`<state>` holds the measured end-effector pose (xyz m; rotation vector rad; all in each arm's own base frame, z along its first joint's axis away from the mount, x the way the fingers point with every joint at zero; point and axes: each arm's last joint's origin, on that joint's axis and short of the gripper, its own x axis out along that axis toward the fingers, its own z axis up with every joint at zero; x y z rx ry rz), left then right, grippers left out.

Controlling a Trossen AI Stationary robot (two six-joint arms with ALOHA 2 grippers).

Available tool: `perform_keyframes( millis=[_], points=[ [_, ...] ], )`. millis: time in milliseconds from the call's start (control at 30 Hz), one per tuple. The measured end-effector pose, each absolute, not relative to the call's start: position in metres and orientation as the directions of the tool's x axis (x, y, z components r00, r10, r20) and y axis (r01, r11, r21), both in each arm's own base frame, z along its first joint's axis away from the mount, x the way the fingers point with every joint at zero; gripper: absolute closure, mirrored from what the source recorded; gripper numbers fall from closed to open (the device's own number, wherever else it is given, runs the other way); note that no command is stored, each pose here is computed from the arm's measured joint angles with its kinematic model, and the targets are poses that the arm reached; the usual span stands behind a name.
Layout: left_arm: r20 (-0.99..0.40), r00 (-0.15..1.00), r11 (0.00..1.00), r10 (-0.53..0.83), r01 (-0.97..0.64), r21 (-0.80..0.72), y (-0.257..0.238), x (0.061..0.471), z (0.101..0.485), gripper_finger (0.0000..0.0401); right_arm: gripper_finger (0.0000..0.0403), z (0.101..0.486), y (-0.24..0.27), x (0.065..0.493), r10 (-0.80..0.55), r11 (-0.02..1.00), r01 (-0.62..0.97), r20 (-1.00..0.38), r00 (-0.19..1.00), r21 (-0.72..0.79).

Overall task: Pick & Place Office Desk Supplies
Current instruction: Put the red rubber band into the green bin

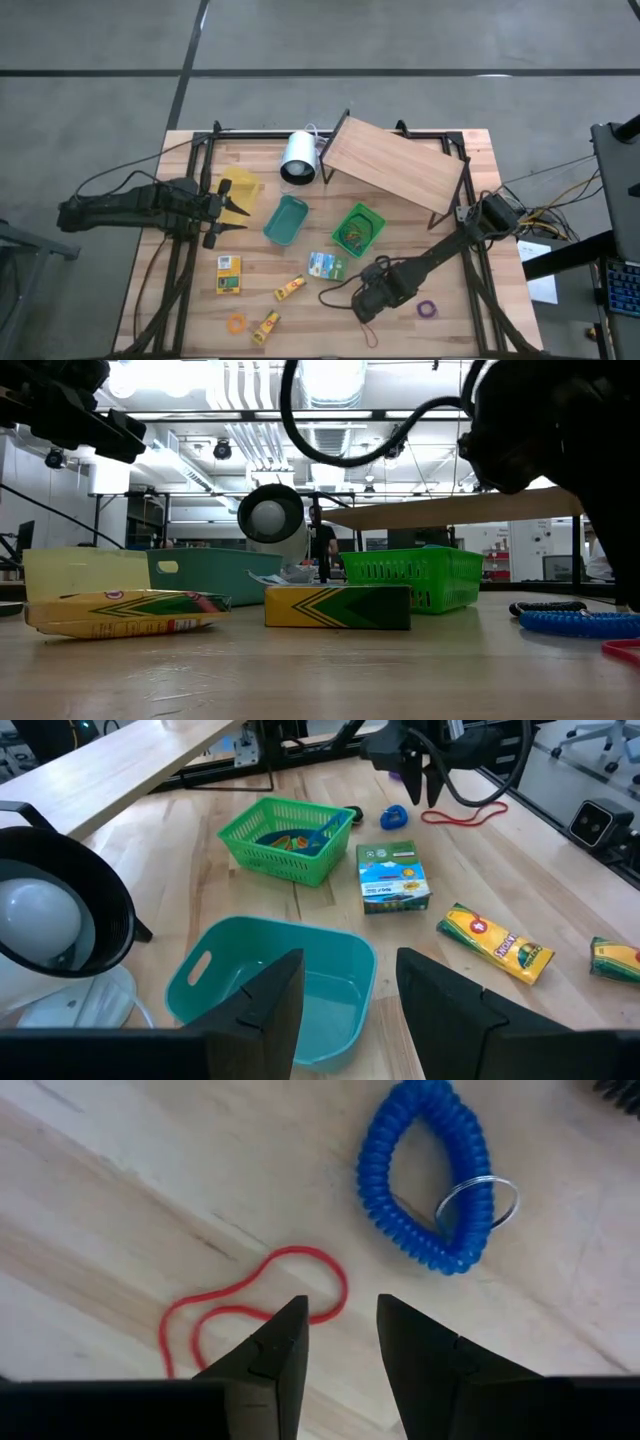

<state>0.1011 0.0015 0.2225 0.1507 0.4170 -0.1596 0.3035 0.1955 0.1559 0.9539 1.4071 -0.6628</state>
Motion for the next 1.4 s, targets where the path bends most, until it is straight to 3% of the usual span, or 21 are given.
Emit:
perform_keyframes(
  millis=[567, 1033, 1400],
  points=[
    [-0.413, 0.902, 0.976, -0.123, 0.185, 0.112, 0.001, 0.101, 0.222, 0.0238, 0.0285, 0.139, 0.193, 0.299, 0.176, 0.472, 0.861, -0.977, 0.117, 0.188],
    [-0.413, 0.902, 0.976, -0.123, 0.185, 0.113, 0.001, 0.101, 0.222, 0.0237, 0.0332, 0.137, 0.185, 0.303, 0.22, 0.447, 0.874, -0.971, 0.098, 0.189],
    [-0.413, 0.902, 0.976, -0.123, 0.185, 0.113, 0.001, 0.101, 0.222, 0.0237, 0.0329, 0.133, 0.186, 0.307, 0.249, 0.42, 0.877, -0.959, 0.135, 0.232]
  ],
)
